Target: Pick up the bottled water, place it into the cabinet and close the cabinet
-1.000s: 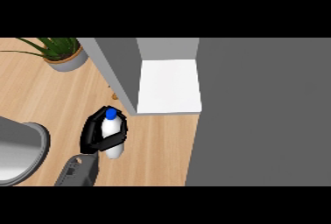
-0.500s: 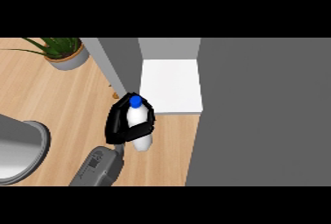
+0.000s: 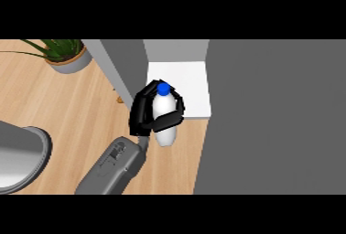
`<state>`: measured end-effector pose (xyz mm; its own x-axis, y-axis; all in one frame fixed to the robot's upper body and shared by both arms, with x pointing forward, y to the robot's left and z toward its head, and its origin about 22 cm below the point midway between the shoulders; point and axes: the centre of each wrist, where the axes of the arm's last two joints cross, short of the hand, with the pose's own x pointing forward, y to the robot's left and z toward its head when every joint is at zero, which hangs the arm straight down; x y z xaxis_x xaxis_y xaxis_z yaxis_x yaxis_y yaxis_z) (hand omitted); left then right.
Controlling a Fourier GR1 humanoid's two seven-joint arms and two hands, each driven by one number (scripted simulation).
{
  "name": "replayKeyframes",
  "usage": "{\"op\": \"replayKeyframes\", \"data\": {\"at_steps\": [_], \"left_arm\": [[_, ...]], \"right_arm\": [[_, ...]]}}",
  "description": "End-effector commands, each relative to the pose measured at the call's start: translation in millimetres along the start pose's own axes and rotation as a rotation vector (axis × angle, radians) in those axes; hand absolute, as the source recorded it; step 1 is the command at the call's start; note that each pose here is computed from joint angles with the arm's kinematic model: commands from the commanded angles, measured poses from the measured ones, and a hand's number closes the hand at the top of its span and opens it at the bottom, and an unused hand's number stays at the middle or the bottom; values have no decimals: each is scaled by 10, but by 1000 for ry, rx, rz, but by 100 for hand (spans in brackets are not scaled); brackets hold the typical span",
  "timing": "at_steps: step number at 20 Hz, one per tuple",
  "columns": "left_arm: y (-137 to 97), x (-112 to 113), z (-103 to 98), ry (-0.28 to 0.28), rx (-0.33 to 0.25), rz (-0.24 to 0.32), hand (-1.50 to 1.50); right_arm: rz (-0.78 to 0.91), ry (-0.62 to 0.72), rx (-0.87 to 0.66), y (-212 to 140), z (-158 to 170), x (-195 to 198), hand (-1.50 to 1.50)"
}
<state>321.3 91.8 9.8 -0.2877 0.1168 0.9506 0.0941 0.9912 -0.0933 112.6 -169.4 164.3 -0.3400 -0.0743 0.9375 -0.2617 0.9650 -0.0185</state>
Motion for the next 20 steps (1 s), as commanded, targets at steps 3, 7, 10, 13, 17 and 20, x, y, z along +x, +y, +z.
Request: {"op": "replayKeyframes", "data": {"at_steps": [3, 7, 10, 13, 17, 20], "left_arm": [[-212, 102, -392, 23, 35, -67, 150], [-179, 64, -565, 78, 80, -68, 150], [-213, 6, -551, 114, 115, -46, 150], [-107, -48, -634, 109, 132, -75, 150], [-72, -178, -655, 121, 201, -149, 150], [-113, -60, -874, 111, 207, -176, 150]], "right_arm": [[12, -52, -9, -7, 131, 260, -150], [32, -49, -5, 32, 177, 51, -150], [18, -53, -25, -47, 123, 157, -150], [37, -45, -22, -191, 130, 201, -150], [3, -37, 14, -80, 202, 56, -150], [21, -54, 1, -135, 141, 146, -150]]}}
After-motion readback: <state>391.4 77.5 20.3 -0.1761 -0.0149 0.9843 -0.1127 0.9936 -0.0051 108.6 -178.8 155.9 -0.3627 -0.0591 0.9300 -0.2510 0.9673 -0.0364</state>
